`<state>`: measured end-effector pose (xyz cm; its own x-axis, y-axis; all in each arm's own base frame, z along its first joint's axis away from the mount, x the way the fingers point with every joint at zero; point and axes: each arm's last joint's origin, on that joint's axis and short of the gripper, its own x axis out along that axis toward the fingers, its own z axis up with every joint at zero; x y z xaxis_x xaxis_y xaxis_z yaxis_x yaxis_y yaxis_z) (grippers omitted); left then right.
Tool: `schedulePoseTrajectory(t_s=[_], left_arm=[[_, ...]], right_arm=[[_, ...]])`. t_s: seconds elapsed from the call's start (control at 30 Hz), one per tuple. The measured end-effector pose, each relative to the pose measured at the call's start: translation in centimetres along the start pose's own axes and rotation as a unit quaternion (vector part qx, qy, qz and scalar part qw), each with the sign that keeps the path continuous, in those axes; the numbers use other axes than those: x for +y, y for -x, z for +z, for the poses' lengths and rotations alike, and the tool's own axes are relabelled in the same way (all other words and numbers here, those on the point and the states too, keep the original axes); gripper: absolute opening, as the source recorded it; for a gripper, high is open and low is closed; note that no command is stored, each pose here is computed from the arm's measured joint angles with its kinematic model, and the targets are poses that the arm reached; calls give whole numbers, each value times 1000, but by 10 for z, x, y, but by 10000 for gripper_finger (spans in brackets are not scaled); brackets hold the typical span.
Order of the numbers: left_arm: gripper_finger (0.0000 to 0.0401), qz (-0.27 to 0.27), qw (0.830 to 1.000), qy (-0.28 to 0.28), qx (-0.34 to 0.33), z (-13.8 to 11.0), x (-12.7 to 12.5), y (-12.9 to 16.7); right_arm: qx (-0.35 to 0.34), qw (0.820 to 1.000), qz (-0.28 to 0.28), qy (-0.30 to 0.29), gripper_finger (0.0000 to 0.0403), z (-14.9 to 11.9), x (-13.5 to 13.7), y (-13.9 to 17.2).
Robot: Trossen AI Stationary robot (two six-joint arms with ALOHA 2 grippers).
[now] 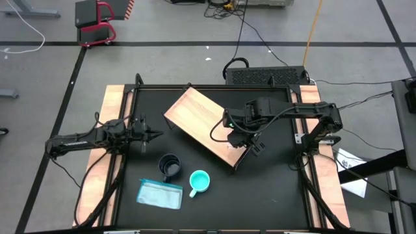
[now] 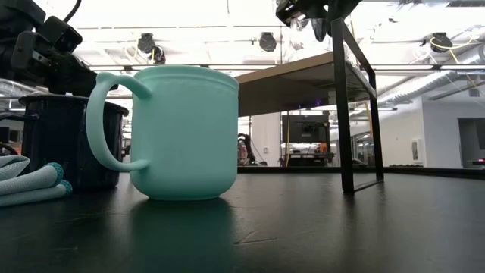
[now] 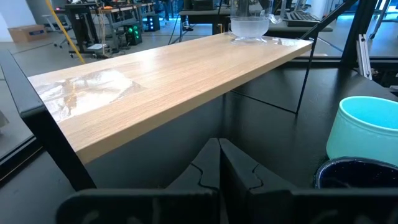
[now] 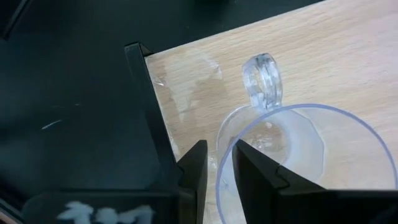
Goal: Stack small to large cups/mugs on shelf
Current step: Put the transparent mug on the shelf, then put the light blue mug on the shelf
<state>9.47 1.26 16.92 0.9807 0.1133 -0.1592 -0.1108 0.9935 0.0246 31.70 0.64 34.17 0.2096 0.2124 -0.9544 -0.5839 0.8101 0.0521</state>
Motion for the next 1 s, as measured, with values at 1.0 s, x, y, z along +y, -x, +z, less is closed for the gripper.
schedulePoseTrajectory(t_s=[1.0], left_arm=[[3, 0, 1000, 0, 0, 0, 0, 0]], right_arm=[[-38, 999, -24, -19, 69, 3, 13, 56]])
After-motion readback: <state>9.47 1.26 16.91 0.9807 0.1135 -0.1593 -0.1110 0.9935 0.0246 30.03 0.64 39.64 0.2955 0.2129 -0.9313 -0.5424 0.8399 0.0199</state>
